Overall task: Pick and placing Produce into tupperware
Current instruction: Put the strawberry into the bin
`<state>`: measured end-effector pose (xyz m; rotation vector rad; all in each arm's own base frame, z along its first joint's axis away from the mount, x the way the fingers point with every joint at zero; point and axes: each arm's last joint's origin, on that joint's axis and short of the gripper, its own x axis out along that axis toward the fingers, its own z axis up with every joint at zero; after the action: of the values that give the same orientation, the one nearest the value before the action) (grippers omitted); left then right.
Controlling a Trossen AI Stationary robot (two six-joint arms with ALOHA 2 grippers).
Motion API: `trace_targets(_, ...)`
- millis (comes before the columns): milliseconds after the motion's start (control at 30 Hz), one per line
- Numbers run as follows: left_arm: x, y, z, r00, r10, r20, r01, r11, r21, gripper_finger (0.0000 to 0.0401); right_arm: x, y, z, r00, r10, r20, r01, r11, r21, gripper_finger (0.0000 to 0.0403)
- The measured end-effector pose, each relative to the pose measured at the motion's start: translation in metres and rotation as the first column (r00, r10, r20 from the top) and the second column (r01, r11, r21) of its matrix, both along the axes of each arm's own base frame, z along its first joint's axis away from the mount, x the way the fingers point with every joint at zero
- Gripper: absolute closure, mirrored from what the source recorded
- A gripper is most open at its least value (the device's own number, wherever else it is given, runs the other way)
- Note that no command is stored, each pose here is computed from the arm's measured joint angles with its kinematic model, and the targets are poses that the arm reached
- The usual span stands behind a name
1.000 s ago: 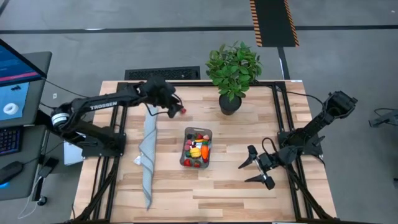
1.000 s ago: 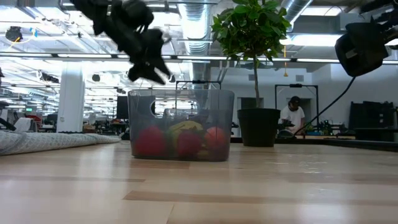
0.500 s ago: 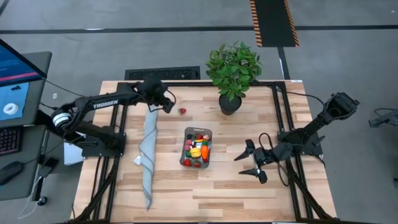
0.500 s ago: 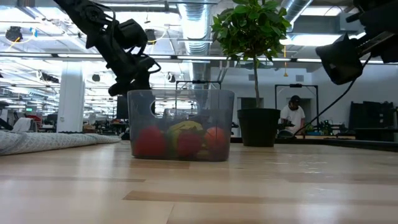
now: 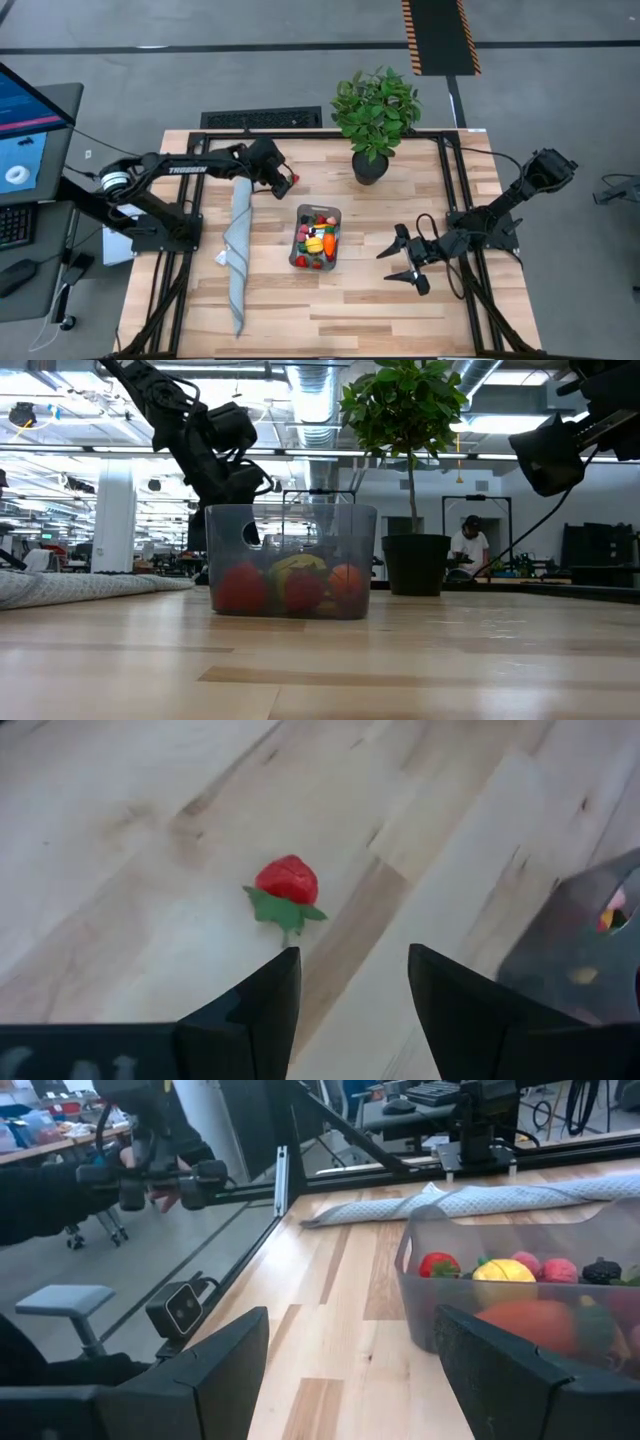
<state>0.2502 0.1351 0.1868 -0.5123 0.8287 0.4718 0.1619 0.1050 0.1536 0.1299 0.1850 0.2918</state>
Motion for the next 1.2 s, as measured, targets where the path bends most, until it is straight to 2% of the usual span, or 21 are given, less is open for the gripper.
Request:
trace_targets(133, 0.001, 0.001, 0.001, 1.0, 0.019, 0.0, -0.019, 0.999, 0.034, 0.0225, 0.0, 0.0, 0.0, 1.0, 0.0, 0.0, 0.0, 1.0, 0.0, 0.0096)
trace_targets(367, 0.001, 0.001, 0.001, 1.0, -0.012, -0.018, 0.014, 0.997, 0.076, 0.0225, 0.0, 0.0, 0.0, 1.0, 0.0, 0.0, 0.0, 1.0, 0.001, 0.0096)
trace_targets(500, 0.0, 0.001, 0.0, 0.999, -0.016, -0.033, 0.018, 0.997, 0.075, 0.0225, 0.0, 0.0, 0.0, 1.0, 0.0, 0.0, 0.0, 1.0, 0.001, 0.0096)
trace_targets(933, 0.006, 0.005, -0.031, 0.992, -0.034, -0.12, 0.033, 0.999, -0.008, 0.0225, -0.001, 0.001, 0.0, 1.0, 0.005, 0.0, -0.005, 1.0, 0.002, 0.0096)
trace_targets(1200, 0.009, 0.008, -0.033, 0.993, -0.027, -0.112, 0.03, 0.999, 0.019, 0.0225, 0.0, 0.001, 0.0, 1.0, 0.005, 0.0, -0.005, 1.0, 0.002, 0.0096)
